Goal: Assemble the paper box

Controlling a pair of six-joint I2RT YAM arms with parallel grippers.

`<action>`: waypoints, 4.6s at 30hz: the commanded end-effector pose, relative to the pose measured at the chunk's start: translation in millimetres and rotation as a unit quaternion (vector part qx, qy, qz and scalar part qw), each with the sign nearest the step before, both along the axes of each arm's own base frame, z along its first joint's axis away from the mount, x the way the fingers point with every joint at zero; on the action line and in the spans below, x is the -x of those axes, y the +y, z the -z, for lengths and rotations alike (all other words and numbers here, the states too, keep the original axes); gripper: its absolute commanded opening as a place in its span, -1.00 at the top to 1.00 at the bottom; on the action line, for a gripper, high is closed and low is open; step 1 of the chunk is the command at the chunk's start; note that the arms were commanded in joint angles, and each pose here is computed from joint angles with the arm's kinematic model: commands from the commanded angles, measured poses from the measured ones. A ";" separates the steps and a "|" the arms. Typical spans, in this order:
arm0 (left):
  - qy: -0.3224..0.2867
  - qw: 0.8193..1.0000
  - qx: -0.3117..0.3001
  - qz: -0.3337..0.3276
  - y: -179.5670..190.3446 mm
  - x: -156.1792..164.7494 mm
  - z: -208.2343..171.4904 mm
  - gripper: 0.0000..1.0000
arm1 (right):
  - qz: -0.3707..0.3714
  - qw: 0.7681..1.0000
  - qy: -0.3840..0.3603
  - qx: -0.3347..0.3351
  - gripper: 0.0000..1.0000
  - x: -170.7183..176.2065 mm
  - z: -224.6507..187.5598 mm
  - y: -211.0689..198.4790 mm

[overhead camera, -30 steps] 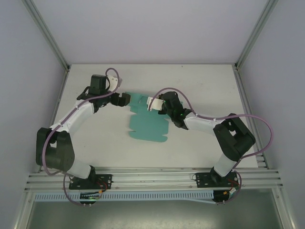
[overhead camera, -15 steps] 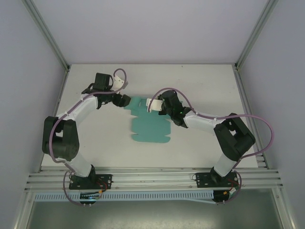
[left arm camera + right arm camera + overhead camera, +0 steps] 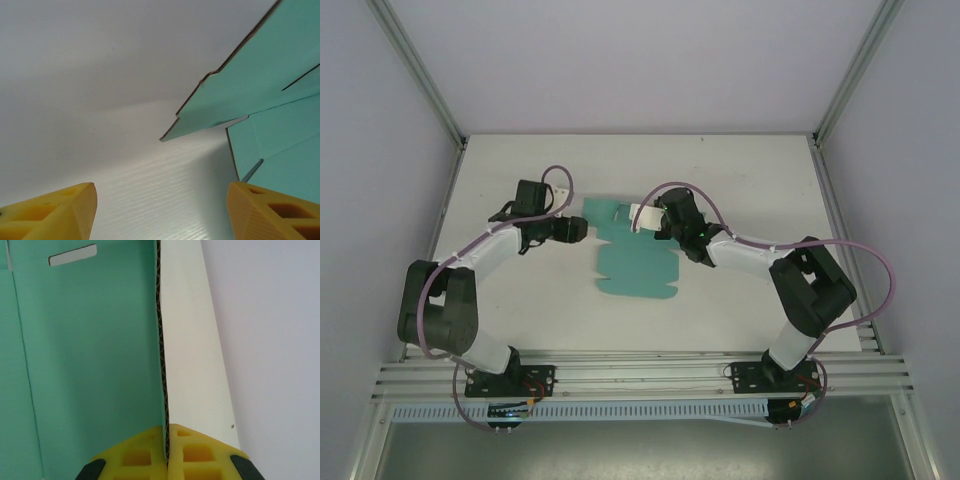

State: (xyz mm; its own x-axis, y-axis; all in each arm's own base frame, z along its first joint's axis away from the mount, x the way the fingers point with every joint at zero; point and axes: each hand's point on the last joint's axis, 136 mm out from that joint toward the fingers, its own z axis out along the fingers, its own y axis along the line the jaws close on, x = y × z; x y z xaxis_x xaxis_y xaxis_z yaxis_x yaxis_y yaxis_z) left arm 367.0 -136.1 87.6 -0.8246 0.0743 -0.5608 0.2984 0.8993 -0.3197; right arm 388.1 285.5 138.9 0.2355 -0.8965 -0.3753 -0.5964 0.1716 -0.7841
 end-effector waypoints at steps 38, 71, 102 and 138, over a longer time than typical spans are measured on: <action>0.034 0.977 0.201 0.067 -122.9 -11.6 34.5 0.88 | 0.043 0.993 0.023 -0.109 1.00 13.3 -10.1 24.3; 0.225 0.973 0.028 0.040 -117.2 29.2 126.1 0.88 | 0.071 0.995 0.036 -0.065 1.00 19.1 33.5 14.0; -0.055 0.996 -0.022 0.069 -12.3 -77.2 -55.6 -0.87 | -0.008 0.993 -0.107 0.059 1.00 2.2 23.1 13.8; 0.010 0.948 -0.109 0.299 -35.7 -42.6 0.1 0.72 | 0.019 0.995 -0.080 0.064 1.00 -5.0 18.9 7.5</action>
